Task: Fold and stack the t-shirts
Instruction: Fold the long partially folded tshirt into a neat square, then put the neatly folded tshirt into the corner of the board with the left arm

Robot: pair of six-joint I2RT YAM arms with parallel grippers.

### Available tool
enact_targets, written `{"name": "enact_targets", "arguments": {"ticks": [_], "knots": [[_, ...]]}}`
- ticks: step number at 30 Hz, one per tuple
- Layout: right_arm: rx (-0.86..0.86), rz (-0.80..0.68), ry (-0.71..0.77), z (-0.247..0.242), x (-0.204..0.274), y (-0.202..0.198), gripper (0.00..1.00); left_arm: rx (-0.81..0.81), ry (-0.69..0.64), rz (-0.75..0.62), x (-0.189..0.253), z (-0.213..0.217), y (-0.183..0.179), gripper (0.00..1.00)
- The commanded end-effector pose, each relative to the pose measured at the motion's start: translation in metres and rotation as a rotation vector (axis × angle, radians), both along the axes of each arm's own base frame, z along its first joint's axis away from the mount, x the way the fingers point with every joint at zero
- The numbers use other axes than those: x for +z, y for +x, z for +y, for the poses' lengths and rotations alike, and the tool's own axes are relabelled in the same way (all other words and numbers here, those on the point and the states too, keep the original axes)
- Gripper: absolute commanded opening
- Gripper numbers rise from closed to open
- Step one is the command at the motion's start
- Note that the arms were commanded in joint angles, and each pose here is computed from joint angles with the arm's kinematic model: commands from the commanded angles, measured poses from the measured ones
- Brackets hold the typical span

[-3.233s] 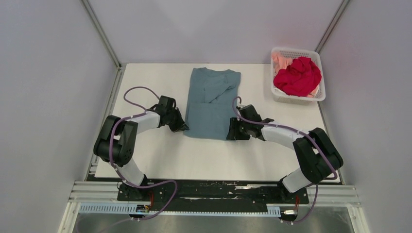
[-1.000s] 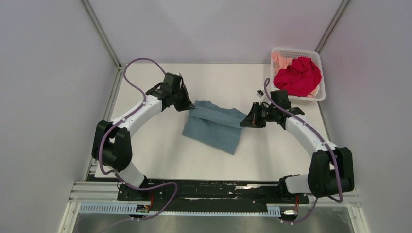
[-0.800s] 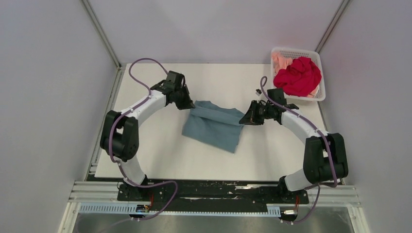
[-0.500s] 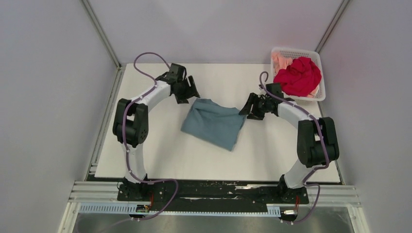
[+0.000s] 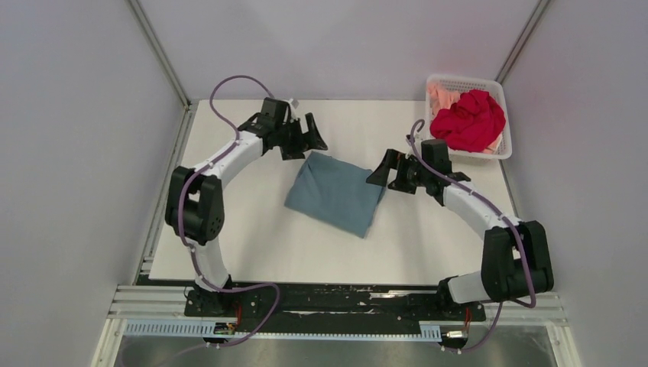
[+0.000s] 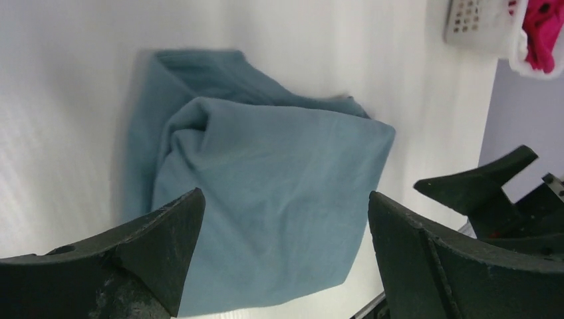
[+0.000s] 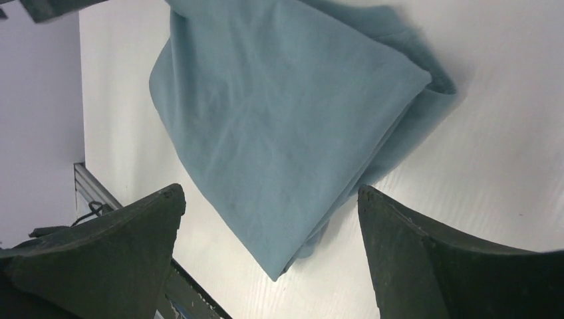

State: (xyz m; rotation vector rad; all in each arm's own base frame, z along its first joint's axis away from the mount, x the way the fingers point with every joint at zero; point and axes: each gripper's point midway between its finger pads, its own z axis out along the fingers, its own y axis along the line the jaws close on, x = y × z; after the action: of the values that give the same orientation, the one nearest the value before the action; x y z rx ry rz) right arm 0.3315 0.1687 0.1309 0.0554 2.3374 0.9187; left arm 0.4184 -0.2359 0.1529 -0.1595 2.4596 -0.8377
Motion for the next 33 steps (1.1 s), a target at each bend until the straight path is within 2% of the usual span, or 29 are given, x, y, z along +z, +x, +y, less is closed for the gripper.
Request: {"name": "enact_targets", "arguments": {"ticks": [1,2,3,4,13,17,19,20,21,22,23,24,27,30,33], "knots": [[0.082,-0.060,0.082,0.026,0.005,0.007,1.00,-0.242,-0.095,-0.054,0.002,-0.058,0.007,1.00],[0.081,-0.048,0.078,0.027,-0.001,0.011,1.00,-0.246,-0.078,0.009,-0.020,-0.060,0.008,1.00],[0.074,-0.032,0.071,0.028,-0.007,0.015,1.00,-0.246,-0.076,-0.005,-0.017,-0.064,0.018,1.00],[0.068,-0.015,0.064,0.028,-0.014,0.020,1.00,-0.234,-0.049,0.047,-0.038,-0.063,0.020,1.00],[0.024,0.094,-0.031,0.025,-0.079,0.059,1.00,-0.080,0.068,0.176,-0.115,-0.039,0.069,1.00],[-0.005,0.138,-0.085,0.019,-0.101,0.071,1.00,-0.003,0.137,0.277,-0.144,-0.015,0.061,1.00],[-0.010,0.143,-0.104,0.018,-0.106,0.078,1.00,0.029,0.154,0.291,-0.140,-0.006,0.046,1.00],[-0.010,0.135,-0.112,0.018,-0.105,0.083,1.00,0.046,0.167,0.341,-0.153,0.001,0.028,1.00],[-0.008,0.128,-0.115,0.018,-0.103,0.087,1.00,0.064,0.159,0.296,-0.139,0.003,0.029,1.00],[0.002,0.116,-0.110,0.021,-0.097,0.091,1.00,0.082,0.171,0.336,-0.151,0.011,0.012,1.00],[0.017,0.100,-0.099,0.023,-0.091,0.093,1.00,0.102,0.163,0.276,-0.134,0.013,0.016,1.00],[0.033,0.077,-0.087,0.027,-0.081,0.096,1.00,0.111,0.175,0.266,-0.135,0.018,0.013,1.00],[0.046,0.017,-0.075,0.030,-0.054,0.101,1.00,0.139,0.250,0.140,-0.094,0.031,0.035,1.00],[-0.015,-0.052,-0.118,0.018,-0.024,0.102,1.00,0.147,0.266,0.049,-0.040,0.031,0.057,1.00],[-0.085,-0.096,-0.171,0.000,-0.002,0.091,1.00,0.167,0.260,0.007,-0.012,0.037,0.049,1.00]]}}
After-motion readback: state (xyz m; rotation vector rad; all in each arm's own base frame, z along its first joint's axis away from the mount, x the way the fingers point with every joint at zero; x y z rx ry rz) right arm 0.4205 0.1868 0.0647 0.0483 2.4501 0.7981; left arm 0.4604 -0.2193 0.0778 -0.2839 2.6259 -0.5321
